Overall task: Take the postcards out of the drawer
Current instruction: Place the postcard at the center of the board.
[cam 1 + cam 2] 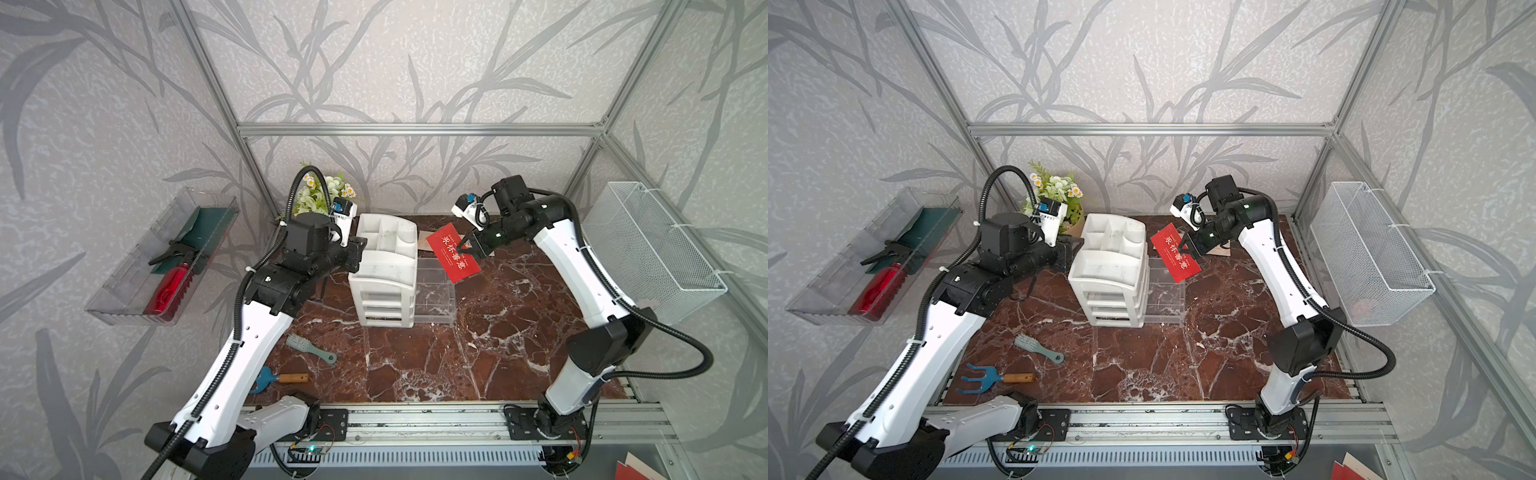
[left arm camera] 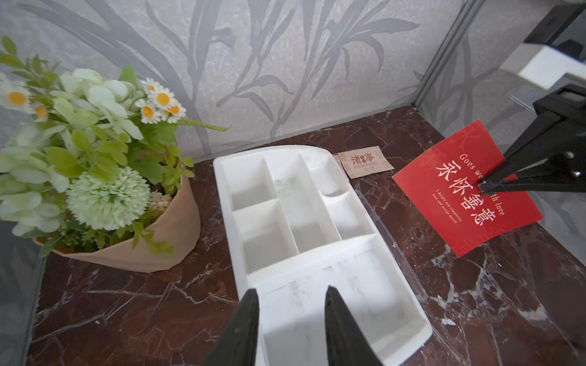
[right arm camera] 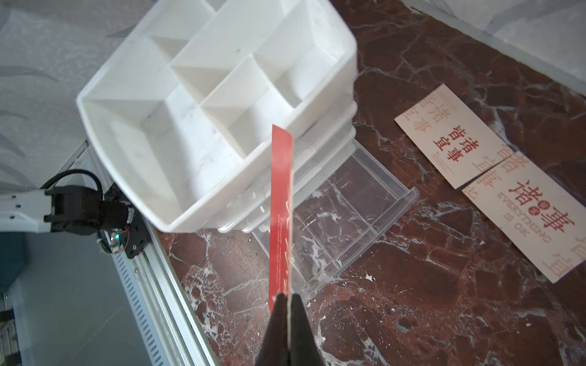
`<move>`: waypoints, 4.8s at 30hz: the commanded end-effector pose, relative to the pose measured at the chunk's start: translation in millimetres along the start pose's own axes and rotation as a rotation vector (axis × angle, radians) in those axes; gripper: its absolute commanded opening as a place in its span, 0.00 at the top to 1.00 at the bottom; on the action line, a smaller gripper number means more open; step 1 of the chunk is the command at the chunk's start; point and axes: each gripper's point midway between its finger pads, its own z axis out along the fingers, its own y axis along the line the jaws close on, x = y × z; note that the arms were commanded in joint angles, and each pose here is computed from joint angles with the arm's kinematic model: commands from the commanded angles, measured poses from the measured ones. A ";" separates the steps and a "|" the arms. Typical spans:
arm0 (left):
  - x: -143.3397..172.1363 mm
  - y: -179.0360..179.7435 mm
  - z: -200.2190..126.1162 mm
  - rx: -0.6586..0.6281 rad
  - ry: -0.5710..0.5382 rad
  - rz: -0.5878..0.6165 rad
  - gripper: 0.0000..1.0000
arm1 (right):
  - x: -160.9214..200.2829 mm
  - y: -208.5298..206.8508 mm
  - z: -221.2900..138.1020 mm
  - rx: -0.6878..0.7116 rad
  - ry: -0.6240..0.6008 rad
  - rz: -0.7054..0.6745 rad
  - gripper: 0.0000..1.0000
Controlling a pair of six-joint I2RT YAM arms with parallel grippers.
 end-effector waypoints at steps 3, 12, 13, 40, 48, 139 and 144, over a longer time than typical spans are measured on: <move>9.7 -37.5 -6.5 0.218 0.003 0.051 0.65 | 17.1 64.0 -15.2 -0.199 -0.018 -0.185 1.00; 26.0 -83.2 -23.5 0.460 0.001 0.155 0.64 | 33.9 98.7 -7.2 -0.270 0.048 -0.291 1.00; 28.2 -86.9 -24.0 0.478 0.006 0.162 0.64 | 34.7 99.4 -5.7 -0.269 0.055 -0.293 1.00; 54.6 -152.0 -17.8 0.789 0.111 0.236 0.66 | 37.3 143.6 14.2 -0.282 0.138 -0.491 1.00; 55.4 -153.3 -16.9 0.799 0.103 0.239 0.93 | 36.7 143.3 14.7 -0.274 0.116 -0.508 1.00; -21.7 -97.0 52.5 0.369 -0.186 -0.024 1.00 | -46.2 30.4 -9.3 -0.637 -0.613 0.336 0.91; -18.6 -94.6 56.1 0.355 -0.171 -0.030 0.92 | -44.8 30.0 -8.4 -0.618 -0.598 0.340 0.99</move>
